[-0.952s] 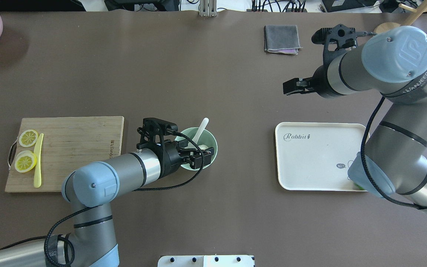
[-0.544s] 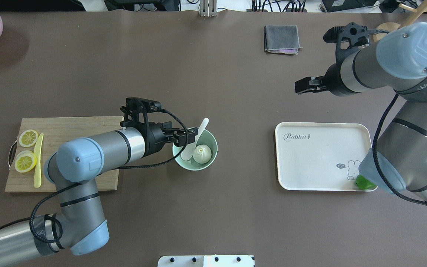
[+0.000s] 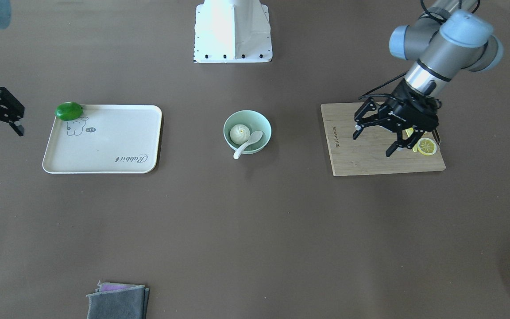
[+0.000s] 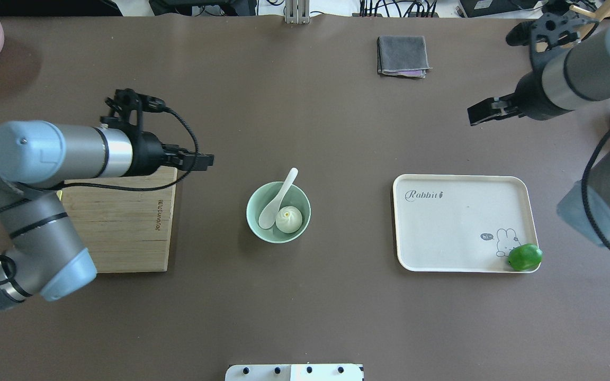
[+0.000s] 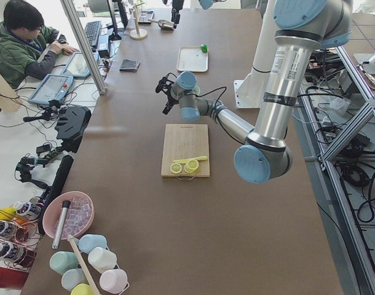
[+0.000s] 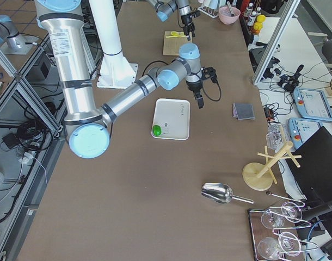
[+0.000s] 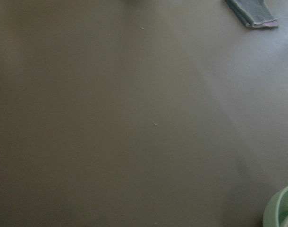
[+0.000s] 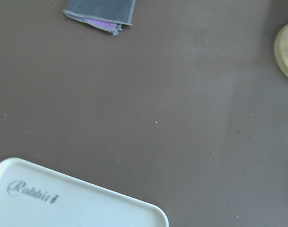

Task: Put spoon and bun in bowl

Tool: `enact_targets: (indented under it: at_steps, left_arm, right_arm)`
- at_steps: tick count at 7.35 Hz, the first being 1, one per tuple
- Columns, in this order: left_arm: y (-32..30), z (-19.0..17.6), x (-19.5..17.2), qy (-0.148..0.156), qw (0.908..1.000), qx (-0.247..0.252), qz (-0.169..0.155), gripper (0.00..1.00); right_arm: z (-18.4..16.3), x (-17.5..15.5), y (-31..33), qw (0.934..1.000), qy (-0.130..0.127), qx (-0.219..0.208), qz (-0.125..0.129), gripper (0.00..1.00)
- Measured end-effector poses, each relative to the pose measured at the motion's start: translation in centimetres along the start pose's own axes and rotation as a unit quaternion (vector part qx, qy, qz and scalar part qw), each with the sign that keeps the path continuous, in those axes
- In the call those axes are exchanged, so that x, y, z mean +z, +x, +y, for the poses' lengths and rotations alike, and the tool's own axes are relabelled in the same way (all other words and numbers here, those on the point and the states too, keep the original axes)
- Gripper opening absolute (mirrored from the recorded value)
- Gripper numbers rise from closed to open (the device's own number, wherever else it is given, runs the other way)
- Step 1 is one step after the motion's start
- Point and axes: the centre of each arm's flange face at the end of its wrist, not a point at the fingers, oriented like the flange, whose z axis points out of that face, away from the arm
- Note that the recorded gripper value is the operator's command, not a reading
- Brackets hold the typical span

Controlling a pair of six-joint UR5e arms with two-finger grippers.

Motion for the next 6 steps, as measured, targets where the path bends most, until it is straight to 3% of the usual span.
enact_targets:
  at_steps: [3,4,6]
  left_arm:
    - [-16.4,4.2,-10.9,-0.063,0.9946,0.071,-0.041,0.98]
    - [-21.0,6.0,-14.0,-0.099,0.9908,0.072,-0.06,0.98]
    - [-29.4,12.6,-17.5,-0.165,0.9805,0.004,-0.107,0.98]
  right_arm:
    - [11.0,-1.2,16.8,0.9982,-0.04,-0.044,0.012,1.0]
    - [13.3,-0.8,19.8,0.998,-0.048,-0.041,0.005,1.0]
    - [15.9,0.0,22.1,0.9978,-0.06,-0.026,-0.003,1.0]
